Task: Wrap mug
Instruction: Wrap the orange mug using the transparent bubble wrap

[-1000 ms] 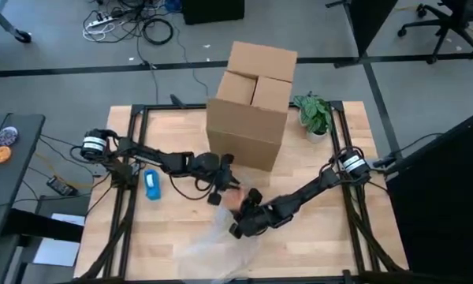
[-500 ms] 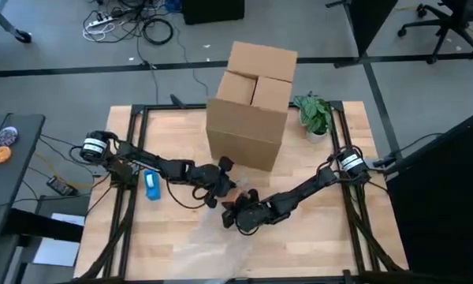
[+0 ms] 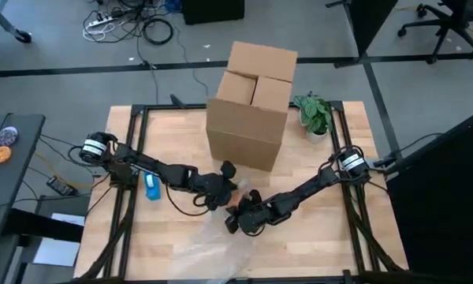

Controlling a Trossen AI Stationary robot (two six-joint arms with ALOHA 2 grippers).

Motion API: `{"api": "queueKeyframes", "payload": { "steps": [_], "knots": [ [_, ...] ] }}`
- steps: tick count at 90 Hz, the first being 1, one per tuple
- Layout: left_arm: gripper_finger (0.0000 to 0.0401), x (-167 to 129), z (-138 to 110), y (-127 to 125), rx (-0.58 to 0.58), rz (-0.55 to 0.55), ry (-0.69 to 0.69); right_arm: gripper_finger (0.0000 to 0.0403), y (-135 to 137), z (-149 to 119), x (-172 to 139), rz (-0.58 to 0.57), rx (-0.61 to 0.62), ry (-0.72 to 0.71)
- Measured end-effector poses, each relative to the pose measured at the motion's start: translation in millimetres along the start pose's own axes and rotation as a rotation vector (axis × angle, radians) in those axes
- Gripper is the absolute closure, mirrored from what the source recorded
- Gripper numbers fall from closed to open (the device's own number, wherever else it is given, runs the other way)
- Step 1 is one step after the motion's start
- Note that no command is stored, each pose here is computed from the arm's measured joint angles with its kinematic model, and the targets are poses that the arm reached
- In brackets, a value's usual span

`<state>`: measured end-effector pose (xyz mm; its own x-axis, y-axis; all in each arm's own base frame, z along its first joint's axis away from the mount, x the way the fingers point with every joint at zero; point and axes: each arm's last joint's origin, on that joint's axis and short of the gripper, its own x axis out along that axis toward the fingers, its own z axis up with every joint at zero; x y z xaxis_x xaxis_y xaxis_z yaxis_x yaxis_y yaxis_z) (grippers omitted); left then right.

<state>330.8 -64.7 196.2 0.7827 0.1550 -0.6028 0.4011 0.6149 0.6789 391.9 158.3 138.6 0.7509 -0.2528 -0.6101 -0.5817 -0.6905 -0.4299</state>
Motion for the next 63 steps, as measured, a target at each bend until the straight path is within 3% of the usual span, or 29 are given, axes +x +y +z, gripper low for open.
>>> {"api": "queueKeyframes", "payload": {
  "steps": [15, 29, 43, 52, 63],
  "knots": [
    [0.04, -4.6, 5.6, 3.5, -0.011, -0.041, 0.053, 0.035, -1.7, 3.4, -2.4, -0.003, 0.012, -0.002],
    [0.0401, -8.5, 9.0, 10.3, -0.152, -0.026, 0.09, 0.0346, -3.7, 7.2, -5.1, -0.009, 0.026, -0.004],
    [0.0401, -13.1, 10.4, 20.5, -0.224, -0.118, 0.112, 0.0346, -3.5, 8.8, -5.7, -0.008, -0.007, -0.015],
    [0.0401, -13.6, 2.7, 30.5, -0.332, -0.246, 0.11, 0.0349, -2.3, 9.8, -5.7, -0.001, -0.102, -0.03],
    [0.0401, -10.5, -17.7, 44.0, -0.504, -0.451, 0.071, 0.0349, 2.4, 12.2, -6.3, 0.034, -0.34, -0.071]
  ]
}}
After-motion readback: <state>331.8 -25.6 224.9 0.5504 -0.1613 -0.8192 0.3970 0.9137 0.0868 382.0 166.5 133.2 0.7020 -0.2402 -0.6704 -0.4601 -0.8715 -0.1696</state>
